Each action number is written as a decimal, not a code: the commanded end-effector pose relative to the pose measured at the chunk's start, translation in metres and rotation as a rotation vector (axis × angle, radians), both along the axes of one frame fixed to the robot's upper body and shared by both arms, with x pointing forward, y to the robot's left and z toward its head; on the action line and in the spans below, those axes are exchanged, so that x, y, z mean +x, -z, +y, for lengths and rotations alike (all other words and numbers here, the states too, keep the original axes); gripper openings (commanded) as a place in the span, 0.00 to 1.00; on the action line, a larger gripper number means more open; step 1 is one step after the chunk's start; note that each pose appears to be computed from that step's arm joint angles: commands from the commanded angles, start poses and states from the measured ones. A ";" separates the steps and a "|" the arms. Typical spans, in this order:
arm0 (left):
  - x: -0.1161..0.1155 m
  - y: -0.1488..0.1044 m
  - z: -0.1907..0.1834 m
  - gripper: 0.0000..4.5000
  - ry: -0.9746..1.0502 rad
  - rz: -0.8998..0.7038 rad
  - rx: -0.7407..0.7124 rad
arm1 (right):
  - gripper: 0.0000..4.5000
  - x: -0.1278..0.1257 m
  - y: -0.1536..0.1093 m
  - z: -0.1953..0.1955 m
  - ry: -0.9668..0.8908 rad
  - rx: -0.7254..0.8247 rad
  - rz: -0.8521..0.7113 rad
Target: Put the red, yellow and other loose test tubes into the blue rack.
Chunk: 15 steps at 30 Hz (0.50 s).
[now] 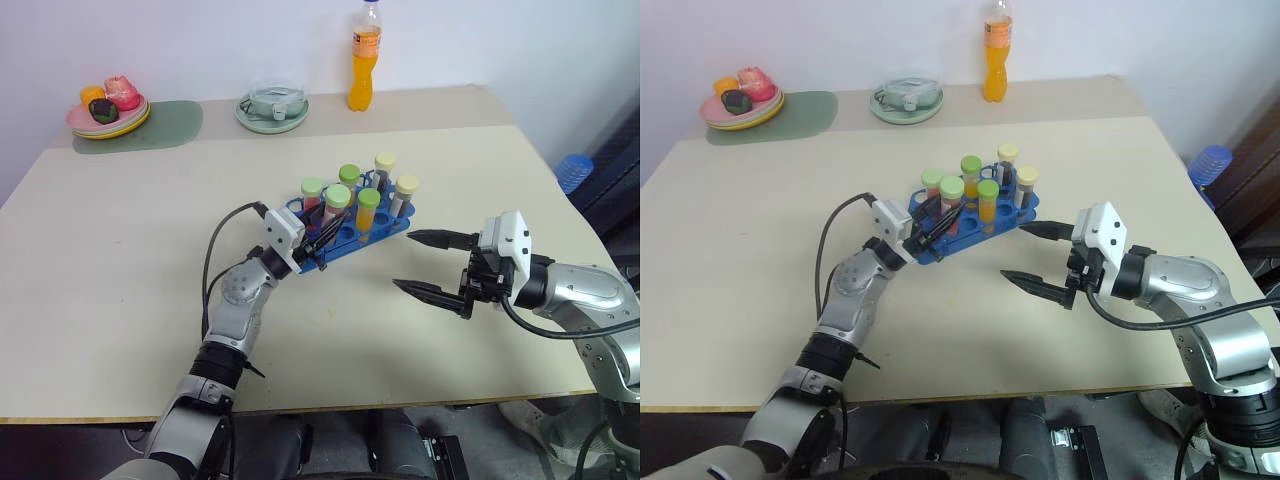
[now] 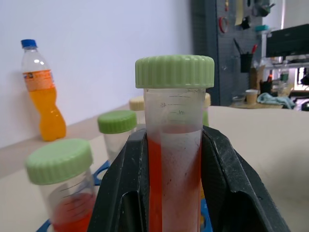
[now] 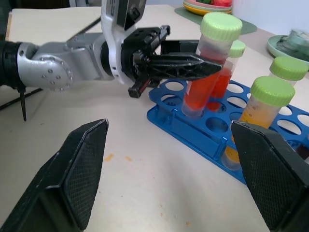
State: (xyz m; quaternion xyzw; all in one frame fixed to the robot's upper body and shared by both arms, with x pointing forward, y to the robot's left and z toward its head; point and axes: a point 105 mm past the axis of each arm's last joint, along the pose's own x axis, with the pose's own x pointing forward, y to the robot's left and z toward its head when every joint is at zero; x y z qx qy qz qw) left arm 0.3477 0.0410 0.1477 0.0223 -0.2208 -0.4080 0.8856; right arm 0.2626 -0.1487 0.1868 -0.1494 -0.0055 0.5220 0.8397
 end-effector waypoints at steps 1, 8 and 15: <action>-0.008 0.000 -0.007 0.25 0.069 -0.013 -0.010 | 0.92 -0.004 -0.017 0.003 -0.017 -0.003 -0.066; -0.001 0.007 -0.005 0.25 0.053 0.040 -0.027 | 0.92 -0.005 -0.016 0.004 -0.011 0.003 -0.071; 0.001 0.006 0.001 0.85 0.041 0.055 -0.040 | 0.92 -0.004 -0.016 0.007 0.000 0.022 -0.077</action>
